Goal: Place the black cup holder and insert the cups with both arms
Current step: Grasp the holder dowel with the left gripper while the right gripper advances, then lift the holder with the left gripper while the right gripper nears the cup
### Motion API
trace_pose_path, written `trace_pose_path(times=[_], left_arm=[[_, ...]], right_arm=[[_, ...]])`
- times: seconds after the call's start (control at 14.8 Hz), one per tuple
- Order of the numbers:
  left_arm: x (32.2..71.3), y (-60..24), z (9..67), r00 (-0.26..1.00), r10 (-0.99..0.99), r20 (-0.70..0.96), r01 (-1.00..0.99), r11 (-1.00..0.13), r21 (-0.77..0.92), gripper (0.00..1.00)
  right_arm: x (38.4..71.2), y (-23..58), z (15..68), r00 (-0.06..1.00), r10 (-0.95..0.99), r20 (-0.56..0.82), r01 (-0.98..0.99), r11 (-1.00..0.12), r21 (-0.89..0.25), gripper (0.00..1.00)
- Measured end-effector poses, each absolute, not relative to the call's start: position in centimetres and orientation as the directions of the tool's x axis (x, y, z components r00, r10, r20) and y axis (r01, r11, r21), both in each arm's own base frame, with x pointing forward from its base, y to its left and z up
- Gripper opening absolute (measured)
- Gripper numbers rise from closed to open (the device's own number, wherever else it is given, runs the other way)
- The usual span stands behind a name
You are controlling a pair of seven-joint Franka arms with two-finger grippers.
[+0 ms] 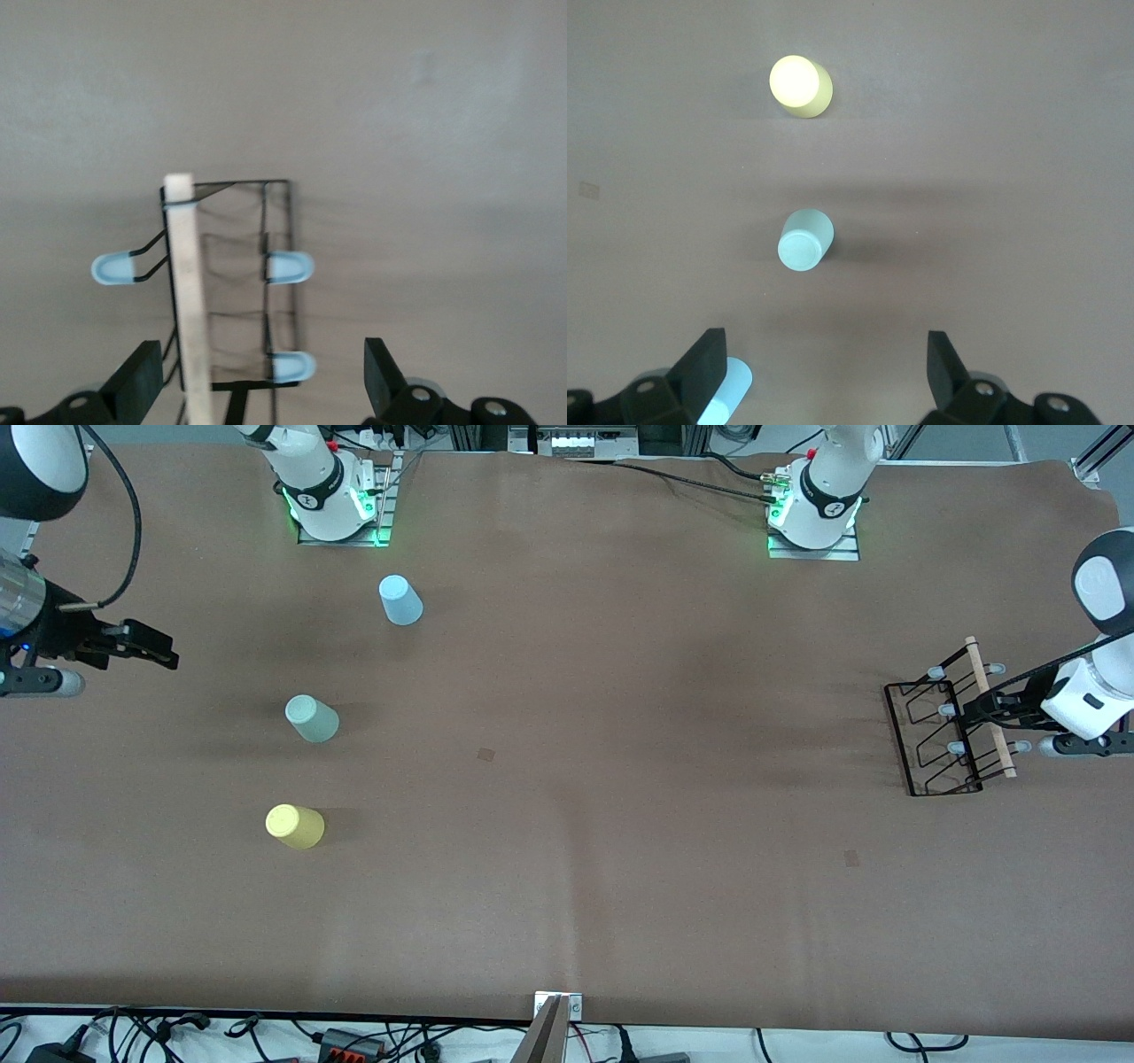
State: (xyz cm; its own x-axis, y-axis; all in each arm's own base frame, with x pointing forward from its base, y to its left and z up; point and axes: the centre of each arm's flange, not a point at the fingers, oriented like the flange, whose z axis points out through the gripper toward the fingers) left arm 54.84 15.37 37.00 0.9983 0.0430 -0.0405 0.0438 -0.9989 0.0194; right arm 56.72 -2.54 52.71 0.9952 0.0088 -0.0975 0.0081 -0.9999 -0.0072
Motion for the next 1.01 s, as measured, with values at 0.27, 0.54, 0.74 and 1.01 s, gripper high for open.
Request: trace_pose_path(times=[0.27, 0.54, 0.74, 1.01], left_arm=[[53.2, 17.6, 35.1, 0.997, 0.048, -0.063, 0.049, -0.998, 0.028, 0.97], [52.5, 17.1, 33.6, 0.995, 0.042, -0.095, 0.045, -0.998, 0.038, 0.83], [52.4, 17.1, 32.6, 0.993, 0.041, -0.112, 0.046, -0.998, 0.044, 0.68], [52.2, 17.7, 32.3, 0.992, 0.052, -0.116, 0.058, -0.997, 0.046, 0.58]], right_arm=[[57.6, -2.1, 50.6, 0.992, 0.017, -0.123, 0.016, -1.000, -0.008, 1.00], [57.9, -1.8, 49.5, 0.990, 0.022, -0.141, 0.021, -1.000, -0.010, 1.00], [58.2, -1.3, 49.5, 0.991, 0.029, -0.128, 0.028, -1.000, -0.011, 1.00], [58.3, -0.1, 49.2, 0.990, 0.050, -0.131, 0.048, -0.999, -0.016, 1.00]])
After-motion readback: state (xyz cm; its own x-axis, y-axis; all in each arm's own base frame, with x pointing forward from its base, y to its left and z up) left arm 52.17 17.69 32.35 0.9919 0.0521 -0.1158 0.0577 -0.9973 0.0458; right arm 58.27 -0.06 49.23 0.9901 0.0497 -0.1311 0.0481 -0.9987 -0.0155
